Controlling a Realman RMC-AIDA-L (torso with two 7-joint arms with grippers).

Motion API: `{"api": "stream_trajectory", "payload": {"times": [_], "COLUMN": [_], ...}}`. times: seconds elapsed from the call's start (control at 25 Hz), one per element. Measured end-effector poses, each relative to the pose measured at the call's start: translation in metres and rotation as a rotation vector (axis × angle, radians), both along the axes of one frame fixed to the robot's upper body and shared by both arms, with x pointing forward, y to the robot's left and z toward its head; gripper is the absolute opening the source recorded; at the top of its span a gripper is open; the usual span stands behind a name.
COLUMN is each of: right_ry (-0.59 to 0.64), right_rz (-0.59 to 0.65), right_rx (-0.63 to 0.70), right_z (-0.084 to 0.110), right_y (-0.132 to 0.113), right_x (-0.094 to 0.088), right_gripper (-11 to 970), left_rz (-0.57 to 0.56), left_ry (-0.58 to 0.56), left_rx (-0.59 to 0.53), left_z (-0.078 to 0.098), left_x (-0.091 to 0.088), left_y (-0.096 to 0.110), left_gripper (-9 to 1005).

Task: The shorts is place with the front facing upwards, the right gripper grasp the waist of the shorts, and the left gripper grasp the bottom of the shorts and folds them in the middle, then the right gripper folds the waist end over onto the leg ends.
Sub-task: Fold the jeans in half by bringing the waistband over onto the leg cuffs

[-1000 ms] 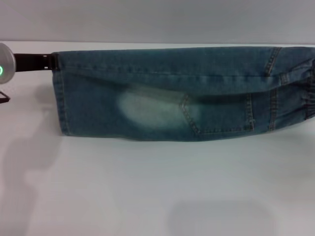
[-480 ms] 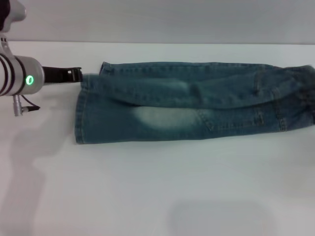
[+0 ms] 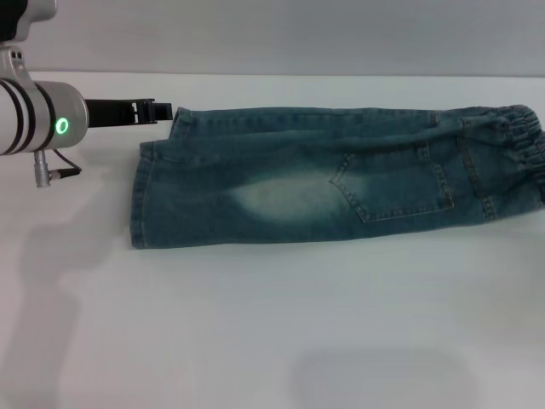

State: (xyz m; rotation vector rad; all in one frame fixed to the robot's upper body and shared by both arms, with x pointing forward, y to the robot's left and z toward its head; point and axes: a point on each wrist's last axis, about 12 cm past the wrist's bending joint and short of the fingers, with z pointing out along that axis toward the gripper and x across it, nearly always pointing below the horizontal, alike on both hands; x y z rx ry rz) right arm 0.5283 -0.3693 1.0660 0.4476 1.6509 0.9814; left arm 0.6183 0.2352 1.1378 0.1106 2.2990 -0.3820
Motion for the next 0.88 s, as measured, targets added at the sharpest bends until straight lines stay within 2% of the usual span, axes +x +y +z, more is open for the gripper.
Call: {"api": "stream_trajectory", "payload": {"times": [0.08,0.36,0.56,0.88], "right_ry": [0.007,0.053,0.103,0.166], "right_rz": [-0.002,-0.104,-0.176,-0.204], "right_rx": [-0.054,-0.092,-0.06,0.01], "right_z": [-0.006,-0.02,-0.029,-0.04], "right_y": [-0.001,-0.019,-0.029,-0.027], "right_x": [-0.007,-0.028,-0.035,-0.037], "right_gripper": [625,757,833,833], "left_rz": [-0.008,-0.021,-0.042,-0.058], "left_ry": [-0.001,0.003,0.019,0.028], "left_rx": [0.0,0.003,0.019,0.028], "left_z": [-0.001,-0.004,-0.007,-0.009], "left_x": [-0.001,-0.004,-0.007,-0.009], "left_y": [0.001,0.001,0.0,-0.002], "left_gripper": [437,723,829,829]}}
